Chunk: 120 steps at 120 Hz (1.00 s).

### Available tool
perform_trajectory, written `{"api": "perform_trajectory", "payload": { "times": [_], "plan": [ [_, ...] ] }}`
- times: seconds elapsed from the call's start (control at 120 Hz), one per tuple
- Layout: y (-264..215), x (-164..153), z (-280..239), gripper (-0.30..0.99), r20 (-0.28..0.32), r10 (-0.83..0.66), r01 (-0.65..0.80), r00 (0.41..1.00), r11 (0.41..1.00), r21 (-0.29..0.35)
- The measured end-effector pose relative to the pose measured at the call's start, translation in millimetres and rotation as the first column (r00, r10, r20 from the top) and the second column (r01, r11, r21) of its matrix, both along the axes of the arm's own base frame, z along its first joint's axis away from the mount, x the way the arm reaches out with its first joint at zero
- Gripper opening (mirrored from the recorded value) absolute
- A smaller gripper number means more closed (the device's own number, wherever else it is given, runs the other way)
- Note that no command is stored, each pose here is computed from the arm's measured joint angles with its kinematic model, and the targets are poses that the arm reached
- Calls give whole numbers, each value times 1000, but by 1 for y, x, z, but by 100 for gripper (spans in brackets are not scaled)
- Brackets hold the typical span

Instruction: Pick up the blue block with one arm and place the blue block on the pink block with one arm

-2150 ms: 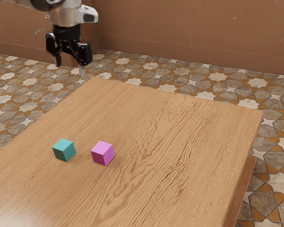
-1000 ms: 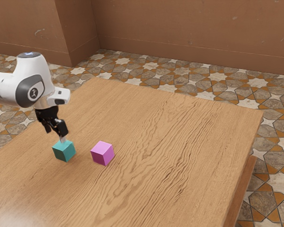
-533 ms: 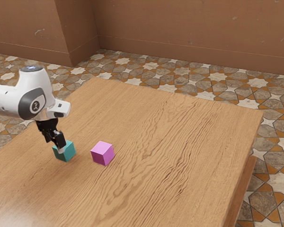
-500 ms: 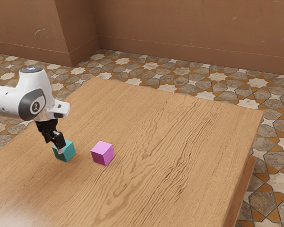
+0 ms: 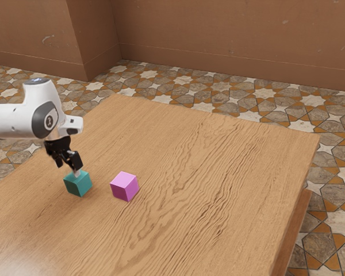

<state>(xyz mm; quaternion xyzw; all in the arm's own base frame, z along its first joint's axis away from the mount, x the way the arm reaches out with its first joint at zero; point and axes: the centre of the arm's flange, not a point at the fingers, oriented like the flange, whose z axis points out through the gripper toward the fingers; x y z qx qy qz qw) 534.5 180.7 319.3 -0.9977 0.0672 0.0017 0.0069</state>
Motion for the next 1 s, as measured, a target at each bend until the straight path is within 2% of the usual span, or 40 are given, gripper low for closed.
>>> {"api": "perform_trajectory", "payload": {
  "times": [0.125, 0.3, 0.6, 1.0],
  "plan": [
    [0, 11, -4, 69, -6, 10, -10, 1000, 1000, -15],
    [0, 8, -22, 69, -43, 23, -24, 999, 999, -36],
    [-4, 9, -41, 69, -74, 19, -23, 997, 999, -47],
    [-2, 18, -43, 69, -68, 6, -9, 998, 999, -39]
  ]
}}
